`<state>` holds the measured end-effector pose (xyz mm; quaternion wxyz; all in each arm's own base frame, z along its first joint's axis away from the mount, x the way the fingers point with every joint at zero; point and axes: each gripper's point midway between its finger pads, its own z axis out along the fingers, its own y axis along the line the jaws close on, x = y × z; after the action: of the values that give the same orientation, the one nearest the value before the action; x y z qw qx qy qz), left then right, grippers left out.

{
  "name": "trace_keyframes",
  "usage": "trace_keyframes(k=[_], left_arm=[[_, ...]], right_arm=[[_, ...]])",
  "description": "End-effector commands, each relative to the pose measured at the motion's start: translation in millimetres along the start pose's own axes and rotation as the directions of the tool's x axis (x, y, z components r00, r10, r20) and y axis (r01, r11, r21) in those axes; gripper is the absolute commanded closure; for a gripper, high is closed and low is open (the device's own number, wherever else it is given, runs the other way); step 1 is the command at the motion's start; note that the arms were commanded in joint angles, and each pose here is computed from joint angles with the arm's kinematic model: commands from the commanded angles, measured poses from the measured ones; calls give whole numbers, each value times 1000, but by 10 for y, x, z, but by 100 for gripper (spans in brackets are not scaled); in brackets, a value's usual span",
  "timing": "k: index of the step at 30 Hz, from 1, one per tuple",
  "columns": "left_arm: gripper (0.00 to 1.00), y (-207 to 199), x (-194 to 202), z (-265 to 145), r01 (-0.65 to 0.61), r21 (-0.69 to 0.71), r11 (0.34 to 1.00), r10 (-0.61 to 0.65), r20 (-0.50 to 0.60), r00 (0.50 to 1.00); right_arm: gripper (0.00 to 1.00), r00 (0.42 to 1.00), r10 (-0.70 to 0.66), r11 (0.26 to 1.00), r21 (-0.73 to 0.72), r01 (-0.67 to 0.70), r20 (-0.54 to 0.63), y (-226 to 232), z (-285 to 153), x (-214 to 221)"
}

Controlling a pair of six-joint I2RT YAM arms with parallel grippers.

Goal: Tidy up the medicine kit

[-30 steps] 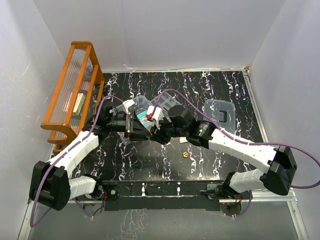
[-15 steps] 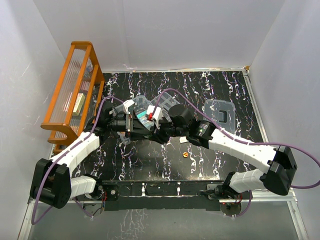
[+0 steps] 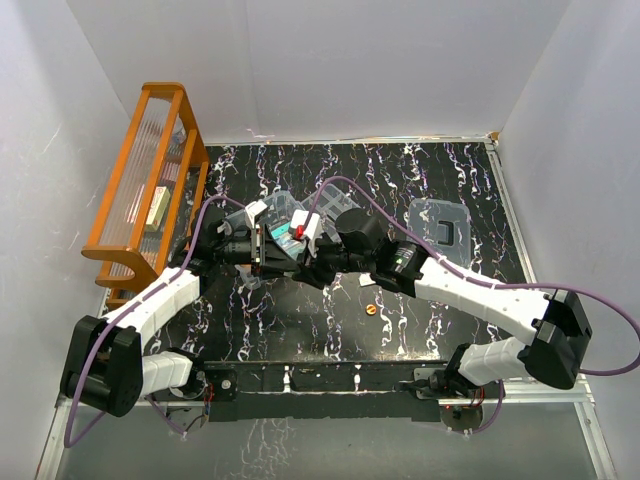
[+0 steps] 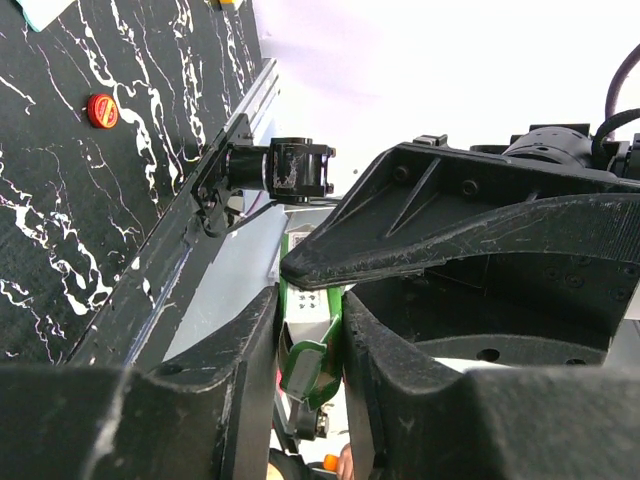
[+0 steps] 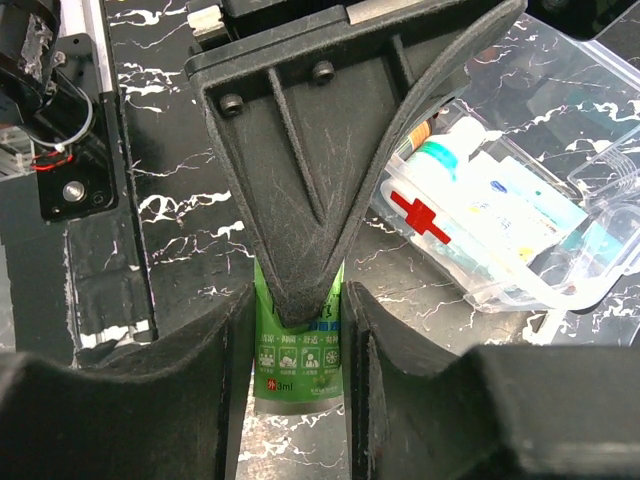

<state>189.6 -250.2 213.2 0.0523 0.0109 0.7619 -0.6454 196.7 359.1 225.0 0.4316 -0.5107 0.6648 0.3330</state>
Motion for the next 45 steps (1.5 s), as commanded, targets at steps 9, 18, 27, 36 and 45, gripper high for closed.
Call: trace_keyframes(k=[9,18,27,36,45], left_arm=[[76,-176,-101,-39,-53,35,998,52,13,999],[75,-171,-547,-118,-71,1,997,70,167,984],[75,-32,-1091,-292,-73,-142,987,130,449,884],[75,227,-1651,-618,-8,-329,944,240,672,700],[75,652,-1992,-697,78,-499,863,321,662,678]], right_arm=[[23,995,71,990,116,-78,66,-155,-165,-295],[16,927,211,907,292,-304,310,-384,-757,-801],[17,814,343,729,413,-545,468,-682,-1078,-675],[17,803,386,780,303,-547,454,-477,-950,-568],[17,805,391,785,296,-545,447,-459,-900,-486]])
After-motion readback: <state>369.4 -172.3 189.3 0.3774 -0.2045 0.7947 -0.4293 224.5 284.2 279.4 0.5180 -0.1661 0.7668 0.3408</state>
